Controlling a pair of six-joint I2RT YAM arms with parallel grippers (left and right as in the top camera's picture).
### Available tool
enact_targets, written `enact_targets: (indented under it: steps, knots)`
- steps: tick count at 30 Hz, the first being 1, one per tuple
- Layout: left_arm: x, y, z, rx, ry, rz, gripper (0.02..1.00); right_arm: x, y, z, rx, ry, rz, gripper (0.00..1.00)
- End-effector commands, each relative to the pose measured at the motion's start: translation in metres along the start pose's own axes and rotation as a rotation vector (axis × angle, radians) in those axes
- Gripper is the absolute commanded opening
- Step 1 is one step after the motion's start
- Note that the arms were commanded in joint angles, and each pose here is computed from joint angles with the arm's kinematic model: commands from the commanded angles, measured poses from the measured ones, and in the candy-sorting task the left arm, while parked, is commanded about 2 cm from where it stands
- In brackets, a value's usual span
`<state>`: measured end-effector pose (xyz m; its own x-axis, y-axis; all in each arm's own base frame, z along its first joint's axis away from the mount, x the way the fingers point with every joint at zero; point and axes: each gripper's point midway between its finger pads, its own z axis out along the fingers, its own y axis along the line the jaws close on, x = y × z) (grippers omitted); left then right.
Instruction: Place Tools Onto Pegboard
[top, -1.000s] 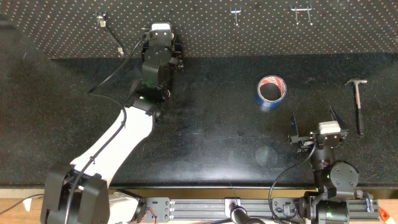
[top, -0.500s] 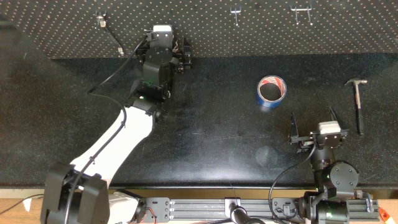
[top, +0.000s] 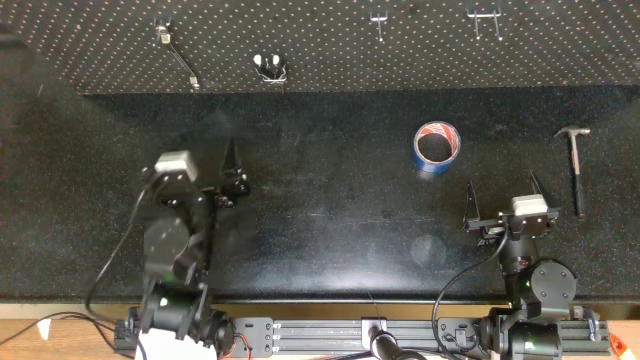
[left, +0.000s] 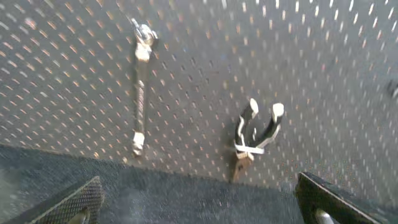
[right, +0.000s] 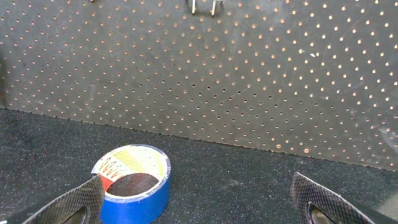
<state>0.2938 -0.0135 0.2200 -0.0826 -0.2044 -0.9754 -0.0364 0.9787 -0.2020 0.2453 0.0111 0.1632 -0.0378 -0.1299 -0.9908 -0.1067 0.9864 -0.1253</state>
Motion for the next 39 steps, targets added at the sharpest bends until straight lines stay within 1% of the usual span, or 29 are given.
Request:
enact_targets:
  steps: [1,4,7,13,21,22,24,27,29,39]
  knots:
    - [0.002,0.010,-0.019,-0.003,-0.075,-0.025,0.996,0.001,0.002,0.000,-0.011,0.000,-0.014,0.974]
    - [0.025,0.017,-0.028,0.001,-0.096,-0.028,0.996,0.001,0.002,0.000,-0.011,0.000,-0.014,0.974]
    - [0.030,0.018,-0.033,0.010,-0.130,-0.033,0.996,0.001,0.002,0.000,-0.011,0.000,-0.013,0.974]
    - [0.038,0.021,-0.040,0.006,-0.115,-0.031,0.996,0.001,0.002,0.000,-0.011,0.000,-0.013,0.974]
    - [0.058,0.037,-0.042,-0.049,-0.037,-0.023,0.996,0.001,0.002,0.000,-0.011,0.000,-0.014,0.974]
    - [0.060,0.037,-0.042,-0.038,-0.028,-0.012,0.996,0.001,0.002,0.000,-0.011,0.000,-0.014,0.974]
    - [0.063,0.031,-0.042,0.018,-0.008,0.066,0.996,0.001,0.002,0.000,-0.011,0.000,-0.013,0.974]
    - [0.063,0.031,-0.042,0.019,-0.009,0.147,0.996,0.001,0.002,0.000,-0.011,0.000,-0.014,0.974]
    - [0.063,0.031,-0.042,0.019,-0.008,0.179,0.996,0.001,0.002,0.000,-0.011,0.000,-0.014,0.974]
    - [0.063,0.031,-0.042,0.019,-0.009,0.178,0.993,0.001,0.002,0.000,-0.011,0.000,-0.014,0.974]
